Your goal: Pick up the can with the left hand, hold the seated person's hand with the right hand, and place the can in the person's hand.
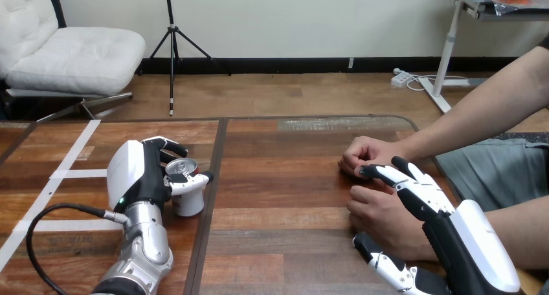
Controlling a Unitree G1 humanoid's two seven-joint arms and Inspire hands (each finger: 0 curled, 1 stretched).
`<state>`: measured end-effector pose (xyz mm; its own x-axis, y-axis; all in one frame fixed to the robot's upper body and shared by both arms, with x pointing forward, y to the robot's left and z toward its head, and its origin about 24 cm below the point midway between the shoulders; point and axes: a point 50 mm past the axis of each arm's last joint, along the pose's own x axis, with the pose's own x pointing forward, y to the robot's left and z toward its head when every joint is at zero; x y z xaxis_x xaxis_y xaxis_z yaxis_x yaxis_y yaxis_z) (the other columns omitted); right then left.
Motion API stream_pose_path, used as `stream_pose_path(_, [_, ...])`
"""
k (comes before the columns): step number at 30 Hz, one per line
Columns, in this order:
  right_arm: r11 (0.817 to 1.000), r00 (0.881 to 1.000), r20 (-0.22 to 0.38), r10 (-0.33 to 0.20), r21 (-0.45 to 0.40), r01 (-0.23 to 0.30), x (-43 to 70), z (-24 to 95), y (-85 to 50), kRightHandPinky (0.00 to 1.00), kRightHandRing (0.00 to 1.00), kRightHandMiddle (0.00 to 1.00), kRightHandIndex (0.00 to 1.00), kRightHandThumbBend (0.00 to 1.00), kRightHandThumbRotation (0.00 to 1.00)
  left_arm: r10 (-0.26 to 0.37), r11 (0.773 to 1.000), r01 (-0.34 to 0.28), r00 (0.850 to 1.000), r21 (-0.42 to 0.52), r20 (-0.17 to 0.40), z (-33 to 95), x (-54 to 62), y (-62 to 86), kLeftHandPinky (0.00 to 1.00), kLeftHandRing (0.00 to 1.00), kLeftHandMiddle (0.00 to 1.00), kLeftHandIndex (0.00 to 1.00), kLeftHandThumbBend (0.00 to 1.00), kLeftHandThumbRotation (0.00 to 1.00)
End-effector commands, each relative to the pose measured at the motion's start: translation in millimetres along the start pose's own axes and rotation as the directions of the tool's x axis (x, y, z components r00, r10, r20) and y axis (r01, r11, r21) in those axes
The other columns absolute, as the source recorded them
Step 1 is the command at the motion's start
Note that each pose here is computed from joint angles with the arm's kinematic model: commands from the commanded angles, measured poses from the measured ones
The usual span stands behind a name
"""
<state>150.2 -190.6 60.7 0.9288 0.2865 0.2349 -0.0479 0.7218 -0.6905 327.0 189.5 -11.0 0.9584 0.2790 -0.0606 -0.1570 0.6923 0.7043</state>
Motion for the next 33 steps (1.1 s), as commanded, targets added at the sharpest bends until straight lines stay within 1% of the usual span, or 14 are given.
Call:
stream_pose_path(1, [0.997, 0.995, 0.080, -0.062, -0.030, 0.065, 9.9, 9.6, -11.6, 1.00, 0.98, 0.89, 0.86, 0.47, 0.55, 0.031, 0.999, -0.029, 0.996, -0.020, 0.085, 21.5, 6.9, 2.2, 0.44, 0.46, 0.49, 0.55, 0.65, 0.00])
stream_pose_path(7, [0.997, 0.996, 0.073, -0.060, -0.034, 0.062, 9.6, 9.5, -11.8, 1.00, 0.97, 0.89, 0.86, 0.47, 0.55, 0.041, 0.999, -0.038, 0.995, -0.028, 0.091, 21.8, 6.2, 2.2, 0.46, 0.46, 0.49, 0.55, 0.65, 0.00])
stream_pose_path(12, [0.997, 0.996, 0.071, -0.061, -0.033, 0.063, 9.5, 9.4, -11.8, 1.00, 0.98, 0.89, 0.87, 0.47, 0.55, 0.044, 0.999, -0.041, 0.995, -0.033, 0.093, 21.5, 5.9, 2.5, 0.49, 0.48, 0.50, 0.56, 0.66, 0.00])
stream_pose_path(17, [0.997, 0.995, 0.074, -0.063, -0.029, 0.066, 9.6, 9.5, -11.7, 1.00, 0.97, 0.89, 0.87, 0.48, 0.56, 0.054, 0.997, -0.049, 0.993, -0.051, 0.102, 22.1, 5.5, 3.2, 0.49, 0.48, 0.50, 0.56, 0.66, 0.00])
stream_pose_path(20, [0.997, 0.995, 0.075, -0.064, -0.027, 0.067, 9.7, 9.5, -11.6, 1.00, 0.97, 0.89, 0.87, 0.48, 0.56, 0.062, 0.994, -0.053, 0.993, -0.094, 0.103, 23.1, 5.0, 3.6, 0.48, 0.47, 0.50, 0.56, 0.67, 0.00])
stream_pose_path(23, [0.997, 0.995, 0.076, -0.065, -0.026, 0.067, 10.0, 9.7, -11.6, 1.00, 0.98, 0.89, 0.87, 0.47, 0.55, 0.067, 0.989, -0.050, 0.991, -0.140, 0.117, 24.1, 3.8, 4.0, 0.48, 0.47, 0.50, 0.56, 0.67, 0.00])
stream_pose_path(26, [0.997, 0.995, 0.075, -0.065, -0.027, 0.067, 10.1, 9.9, -11.6, 1.00, 0.98, 0.89, 0.87, 0.47, 0.55, 0.087, 0.980, -0.061, 0.988, -0.189, 0.131, 25.9, 2.2, 4.4, 0.47, 0.47, 0.49, 0.55, 0.69, 0.00])
stream_pose_path(30, [0.997, 0.995, 0.075, -0.065, -0.025, 0.067, 10.2, 9.7, -11.5, 1.00, 0.98, 0.89, 0.87, 0.48, 0.55, 0.113, 0.961, -0.069, 0.982, -0.268, 0.151, 29.0, -0.3, 4.8, 0.46, 0.46, 0.49, 0.55, 0.71, 0.00])
stream_pose_path(32, [0.998, 0.995, 0.075, -0.065, -0.023, 0.066, 10.3, 9.6, -11.4, 1.00, 0.98, 0.89, 0.87, 0.47, 0.55, 0.120, 0.954, -0.070, 0.980, -0.293, 0.159, 30.3, -1.3, 4.9, 0.45, 0.46, 0.50, 0.55, 0.72, 0.00])
stream_pose_path(33, [0.998, 0.995, 0.075, -0.064, -0.021, 0.066, 10.5, 9.3, -11.3, 1.00, 0.98, 0.89, 0.87, 0.47, 0.55, 0.130, 0.947, -0.072, 0.977, -0.314, 0.167, 31.8, -2.2, 5.1, 0.45, 0.46, 0.50, 0.55, 0.72, 0.00])
